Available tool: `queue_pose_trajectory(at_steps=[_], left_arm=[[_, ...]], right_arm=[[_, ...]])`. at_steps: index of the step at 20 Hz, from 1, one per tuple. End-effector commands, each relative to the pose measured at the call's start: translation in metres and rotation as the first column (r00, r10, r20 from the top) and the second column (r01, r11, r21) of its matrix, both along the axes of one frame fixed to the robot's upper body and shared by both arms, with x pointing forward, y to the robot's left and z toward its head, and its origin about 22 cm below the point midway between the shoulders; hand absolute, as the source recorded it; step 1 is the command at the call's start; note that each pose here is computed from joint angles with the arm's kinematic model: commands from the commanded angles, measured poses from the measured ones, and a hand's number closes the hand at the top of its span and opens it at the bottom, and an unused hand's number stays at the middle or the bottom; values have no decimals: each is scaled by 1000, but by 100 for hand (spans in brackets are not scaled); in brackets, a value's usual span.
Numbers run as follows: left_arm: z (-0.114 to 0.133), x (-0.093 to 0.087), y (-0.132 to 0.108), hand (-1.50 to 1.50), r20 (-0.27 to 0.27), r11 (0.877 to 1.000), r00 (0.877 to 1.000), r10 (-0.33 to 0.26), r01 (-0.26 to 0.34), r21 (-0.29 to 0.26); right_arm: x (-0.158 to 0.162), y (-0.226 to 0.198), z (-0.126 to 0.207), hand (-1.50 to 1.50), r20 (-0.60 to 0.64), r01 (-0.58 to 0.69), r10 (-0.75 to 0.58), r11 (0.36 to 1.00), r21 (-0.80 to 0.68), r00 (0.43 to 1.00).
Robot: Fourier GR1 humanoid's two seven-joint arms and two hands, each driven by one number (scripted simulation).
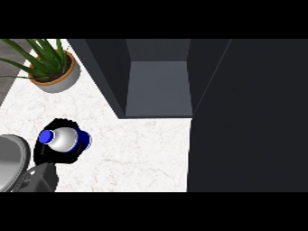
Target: Pick up the bottled water, place it into the cabinet and close the cabinet
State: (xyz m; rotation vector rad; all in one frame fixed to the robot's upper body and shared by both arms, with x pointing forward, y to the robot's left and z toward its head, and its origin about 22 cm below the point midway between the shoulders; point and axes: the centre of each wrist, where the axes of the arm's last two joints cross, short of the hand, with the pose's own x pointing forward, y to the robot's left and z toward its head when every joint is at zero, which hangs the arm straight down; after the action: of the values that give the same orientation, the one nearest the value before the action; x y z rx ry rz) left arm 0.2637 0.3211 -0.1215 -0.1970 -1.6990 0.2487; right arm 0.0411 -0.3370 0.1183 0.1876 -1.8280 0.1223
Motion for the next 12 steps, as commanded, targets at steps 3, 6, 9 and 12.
queue_pose_trajectory(at_steps=[3, 6, 9, 12], left_arm=[[22, 21, -46, 150, 71, 997, 994, -80, 80, 4], [36, 24, -70, 150, 46, 994, 993, -110, 111, -6], [55, 33, -96, 150, 53, 988, 986, -156, 156, 1], [62, 29, -112, 150, 59, 990, 988, -144, 143, 17]], right_arm=[[-10, 20, 43, -150, 76, -48, 47, 999, 12, 996], [-11, 20, 33, -150, 65, -25, 24, 999, 26, 998], [-10, 20, 31, -150, 59, -25, 24, 999, 23, 998], [-1, 26, 43, -150, 77, -37, 34, 999, 32, 996]])
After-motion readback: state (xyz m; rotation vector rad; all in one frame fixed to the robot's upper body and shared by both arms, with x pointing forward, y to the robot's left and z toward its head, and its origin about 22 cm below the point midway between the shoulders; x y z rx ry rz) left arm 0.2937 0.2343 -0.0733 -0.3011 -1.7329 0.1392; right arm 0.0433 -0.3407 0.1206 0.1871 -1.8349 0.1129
